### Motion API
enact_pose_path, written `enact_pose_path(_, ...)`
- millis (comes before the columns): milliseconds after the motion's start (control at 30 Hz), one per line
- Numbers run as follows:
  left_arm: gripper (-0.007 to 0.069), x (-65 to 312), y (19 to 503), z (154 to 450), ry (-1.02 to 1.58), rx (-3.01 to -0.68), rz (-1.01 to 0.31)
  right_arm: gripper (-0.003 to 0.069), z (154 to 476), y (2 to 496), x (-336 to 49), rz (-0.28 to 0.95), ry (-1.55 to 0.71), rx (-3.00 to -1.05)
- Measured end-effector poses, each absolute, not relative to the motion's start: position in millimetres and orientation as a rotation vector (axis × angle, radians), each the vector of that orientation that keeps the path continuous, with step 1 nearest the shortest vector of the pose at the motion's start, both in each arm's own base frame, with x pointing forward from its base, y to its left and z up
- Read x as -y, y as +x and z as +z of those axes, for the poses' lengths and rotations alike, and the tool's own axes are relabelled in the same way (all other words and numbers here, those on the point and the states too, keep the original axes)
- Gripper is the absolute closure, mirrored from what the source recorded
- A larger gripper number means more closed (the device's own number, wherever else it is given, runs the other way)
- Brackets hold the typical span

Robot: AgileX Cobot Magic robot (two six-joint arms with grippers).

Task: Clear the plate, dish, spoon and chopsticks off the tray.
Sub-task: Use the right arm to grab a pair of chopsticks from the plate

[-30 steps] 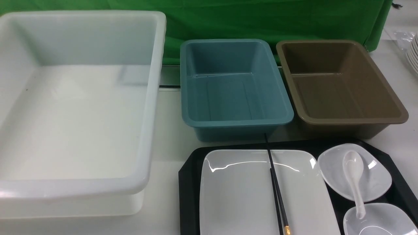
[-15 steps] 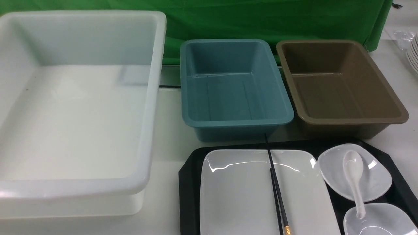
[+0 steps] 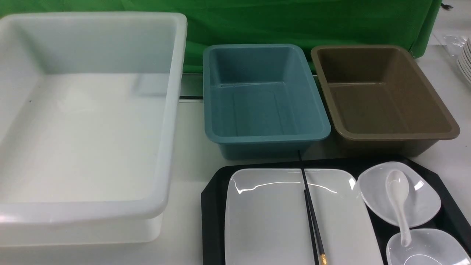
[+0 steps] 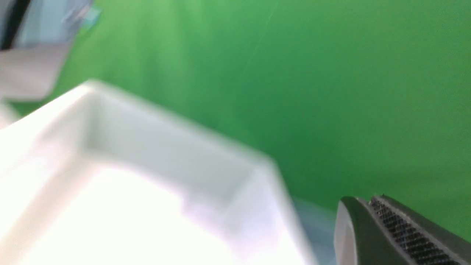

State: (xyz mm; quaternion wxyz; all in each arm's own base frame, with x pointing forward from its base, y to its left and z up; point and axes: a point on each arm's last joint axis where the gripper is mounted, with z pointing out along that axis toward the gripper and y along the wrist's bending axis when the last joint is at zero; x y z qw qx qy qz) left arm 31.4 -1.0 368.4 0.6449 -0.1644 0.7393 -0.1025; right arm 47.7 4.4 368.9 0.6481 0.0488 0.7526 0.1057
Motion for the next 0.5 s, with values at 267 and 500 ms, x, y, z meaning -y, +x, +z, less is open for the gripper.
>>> enact_pose_path(267, 0.0608, 11, 91, 344, -0.181, -2.521, -0.269, 0.0620, 377, 141, -47, 0.247, -0.322, -2.510)
enact_pose_path(500, 0.0608, 12, 101, 340, -0.117, -2.558, -0.270, 0.0515, 327, 195, -109, 0.254, -0.646, -2.689)
